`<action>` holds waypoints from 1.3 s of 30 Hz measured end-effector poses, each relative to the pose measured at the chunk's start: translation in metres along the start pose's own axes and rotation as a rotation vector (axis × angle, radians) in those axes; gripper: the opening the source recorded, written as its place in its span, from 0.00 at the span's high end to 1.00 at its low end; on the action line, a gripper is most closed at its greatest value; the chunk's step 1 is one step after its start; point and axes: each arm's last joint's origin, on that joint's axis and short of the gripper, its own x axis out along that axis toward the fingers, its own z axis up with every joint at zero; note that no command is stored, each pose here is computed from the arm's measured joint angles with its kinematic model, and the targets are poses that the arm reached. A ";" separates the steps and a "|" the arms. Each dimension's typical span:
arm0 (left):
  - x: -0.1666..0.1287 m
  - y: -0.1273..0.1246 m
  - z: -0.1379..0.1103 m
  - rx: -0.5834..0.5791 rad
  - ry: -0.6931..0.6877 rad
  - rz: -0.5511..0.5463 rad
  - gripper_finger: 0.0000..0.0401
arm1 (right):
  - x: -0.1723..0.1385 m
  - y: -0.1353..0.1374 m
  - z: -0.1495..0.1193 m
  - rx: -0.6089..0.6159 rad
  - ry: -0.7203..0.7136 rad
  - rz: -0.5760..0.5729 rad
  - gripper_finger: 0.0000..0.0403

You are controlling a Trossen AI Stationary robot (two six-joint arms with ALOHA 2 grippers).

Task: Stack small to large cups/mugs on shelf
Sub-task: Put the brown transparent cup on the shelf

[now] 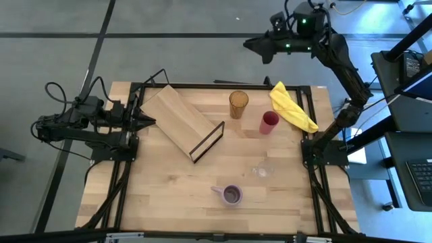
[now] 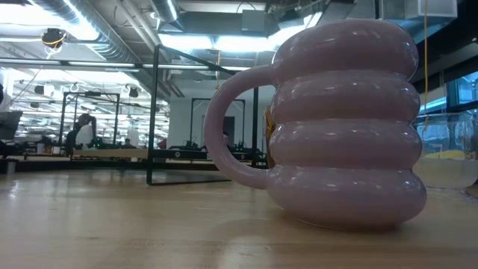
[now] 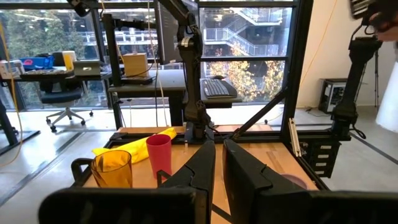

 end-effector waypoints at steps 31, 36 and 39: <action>0.000 0.000 0.000 0.000 0.000 0.000 0.93 | 0.115 -0.130 -0.105 0.227 0.887 -0.311 0.68; 0.000 0.000 0.000 0.000 0.000 0.000 0.93 | 0.125 -0.136 -0.111 0.241 0.906 -0.322 0.58; 0.000 0.000 0.000 0.000 0.000 0.000 0.93 | 0.131 -0.139 -0.117 0.229 0.937 -0.319 0.52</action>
